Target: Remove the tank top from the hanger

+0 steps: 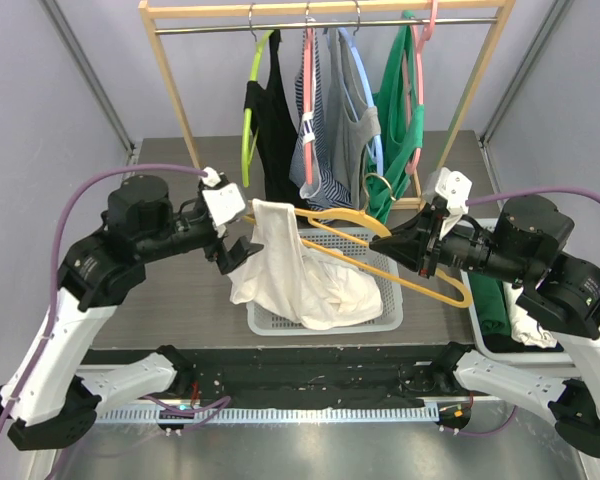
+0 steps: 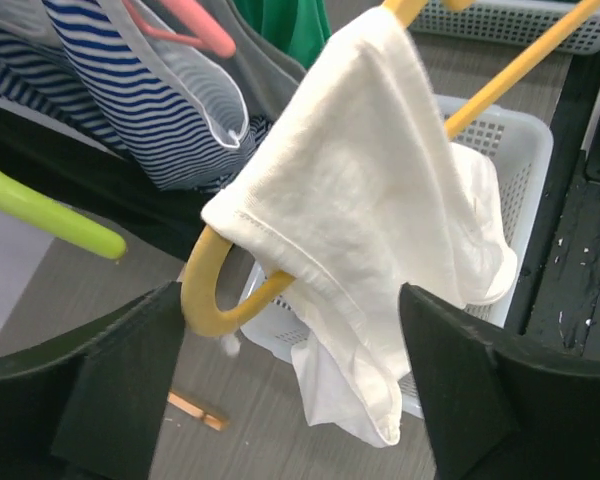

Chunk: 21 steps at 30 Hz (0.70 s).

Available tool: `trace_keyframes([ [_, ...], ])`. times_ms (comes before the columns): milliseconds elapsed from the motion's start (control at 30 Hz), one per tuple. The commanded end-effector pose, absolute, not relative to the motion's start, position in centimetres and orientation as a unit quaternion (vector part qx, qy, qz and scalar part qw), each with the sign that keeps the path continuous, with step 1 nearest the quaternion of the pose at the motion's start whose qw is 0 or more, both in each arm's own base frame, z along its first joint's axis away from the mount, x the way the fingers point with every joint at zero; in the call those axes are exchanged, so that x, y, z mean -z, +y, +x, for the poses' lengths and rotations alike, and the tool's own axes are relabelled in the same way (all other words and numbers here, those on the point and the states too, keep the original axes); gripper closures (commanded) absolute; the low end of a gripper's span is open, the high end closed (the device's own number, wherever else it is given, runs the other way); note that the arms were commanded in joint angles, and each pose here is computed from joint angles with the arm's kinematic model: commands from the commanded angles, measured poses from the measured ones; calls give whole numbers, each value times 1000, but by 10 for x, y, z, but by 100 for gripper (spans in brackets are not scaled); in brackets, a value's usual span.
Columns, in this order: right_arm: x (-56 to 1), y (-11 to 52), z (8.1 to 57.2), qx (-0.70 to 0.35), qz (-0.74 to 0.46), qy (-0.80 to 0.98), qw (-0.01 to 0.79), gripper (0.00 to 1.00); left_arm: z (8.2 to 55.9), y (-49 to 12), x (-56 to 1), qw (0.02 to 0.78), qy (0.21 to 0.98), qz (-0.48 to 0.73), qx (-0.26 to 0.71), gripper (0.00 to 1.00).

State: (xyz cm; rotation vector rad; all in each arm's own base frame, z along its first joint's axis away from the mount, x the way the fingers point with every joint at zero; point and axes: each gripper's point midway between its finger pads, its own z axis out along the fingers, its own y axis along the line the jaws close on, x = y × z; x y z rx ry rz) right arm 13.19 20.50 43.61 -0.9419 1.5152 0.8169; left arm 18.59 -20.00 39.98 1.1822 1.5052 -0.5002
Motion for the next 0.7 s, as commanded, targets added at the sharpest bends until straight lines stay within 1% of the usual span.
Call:
trace_keyframes([
  [0,-475,207,131,-364,-386,598,601,99,202,-205,-407,571,643,464,213,17],
  [67,-473,209,132,-366,-387,599,598,99,203,-209,-406,567,643,466,219,26],
  [233,-467,208,132,-365,-382,604,597,99,202,-217,-415,567,637,462,241,30],
  [333,-465,206,132,-364,-379,606,597,99,199,-218,-419,567,636,460,251,47],
  [367,-464,206,132,-363,-378,607,597,99,200,-219,-420,567,635,459,252,58],
  [500,-464,206,133,-363,-379,607,597,99,200,-221,-422,566,637,454,260,73],
  [533,-463,207,133,-363,-379,609,595,99,199,-222,-423,566,636,455,263,79],
  [600,-461,206,134,-361,-379,610,595,99,198,-224,-427,564,634,452,274,87],
  [633,-460,206,134,-360,-377,611,595,99,197,-224,-430,565,633,450,278,95],
  [667,-459,205,135,-358,-375,614,595,99,195,-225,-434,567,631,447,284,99],
])
